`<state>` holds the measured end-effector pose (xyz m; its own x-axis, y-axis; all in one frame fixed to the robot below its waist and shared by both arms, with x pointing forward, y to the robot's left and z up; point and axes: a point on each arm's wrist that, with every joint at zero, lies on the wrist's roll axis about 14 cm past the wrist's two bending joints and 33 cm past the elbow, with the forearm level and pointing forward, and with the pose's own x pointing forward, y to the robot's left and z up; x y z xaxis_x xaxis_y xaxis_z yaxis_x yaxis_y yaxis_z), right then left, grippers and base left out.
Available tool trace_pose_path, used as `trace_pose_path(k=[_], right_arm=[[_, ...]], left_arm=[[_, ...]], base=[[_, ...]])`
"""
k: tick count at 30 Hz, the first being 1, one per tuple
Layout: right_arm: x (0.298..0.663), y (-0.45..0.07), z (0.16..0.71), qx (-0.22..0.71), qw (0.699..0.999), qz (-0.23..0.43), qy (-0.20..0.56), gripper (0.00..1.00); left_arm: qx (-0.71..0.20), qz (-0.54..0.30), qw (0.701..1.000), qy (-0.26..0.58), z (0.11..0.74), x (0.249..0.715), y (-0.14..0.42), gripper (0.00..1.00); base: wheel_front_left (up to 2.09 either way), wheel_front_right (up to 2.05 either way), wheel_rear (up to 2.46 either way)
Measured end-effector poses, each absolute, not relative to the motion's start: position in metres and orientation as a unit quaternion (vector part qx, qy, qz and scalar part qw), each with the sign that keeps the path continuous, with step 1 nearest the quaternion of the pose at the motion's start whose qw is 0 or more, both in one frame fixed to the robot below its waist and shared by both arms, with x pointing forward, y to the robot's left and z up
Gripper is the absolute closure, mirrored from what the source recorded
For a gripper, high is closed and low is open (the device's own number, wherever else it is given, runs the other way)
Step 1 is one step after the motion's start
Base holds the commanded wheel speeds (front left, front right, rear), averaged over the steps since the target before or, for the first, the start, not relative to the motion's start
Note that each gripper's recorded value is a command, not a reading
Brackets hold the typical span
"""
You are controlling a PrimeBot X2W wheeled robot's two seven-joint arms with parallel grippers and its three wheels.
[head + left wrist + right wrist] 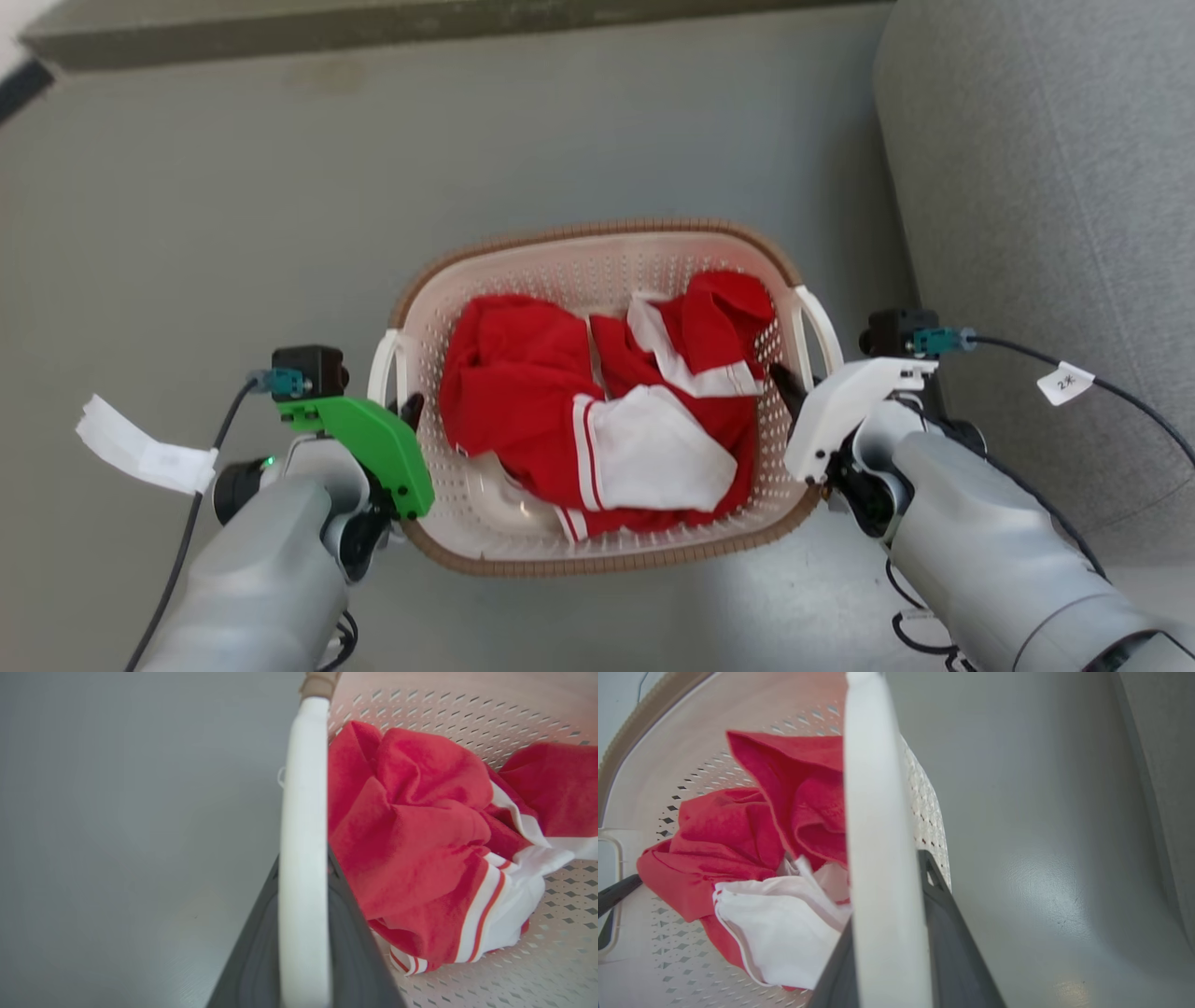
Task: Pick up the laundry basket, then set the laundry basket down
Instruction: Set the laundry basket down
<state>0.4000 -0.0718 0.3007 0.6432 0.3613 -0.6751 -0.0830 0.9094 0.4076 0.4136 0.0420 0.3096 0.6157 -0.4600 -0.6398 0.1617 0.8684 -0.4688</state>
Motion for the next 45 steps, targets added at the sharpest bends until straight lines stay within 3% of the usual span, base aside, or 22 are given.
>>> trace_pose_path(k=[45], right_arm=[[0.493, -0.071, 0.157, 0.176, 0.882, 0.111, 0.423, 1.0]], left_arm=[[-0.208, -0.163, 0.874, 0.407, 0.174, 0.508, 0.041, 1.0]], base=[[0.0, 0.0, 0.0]])
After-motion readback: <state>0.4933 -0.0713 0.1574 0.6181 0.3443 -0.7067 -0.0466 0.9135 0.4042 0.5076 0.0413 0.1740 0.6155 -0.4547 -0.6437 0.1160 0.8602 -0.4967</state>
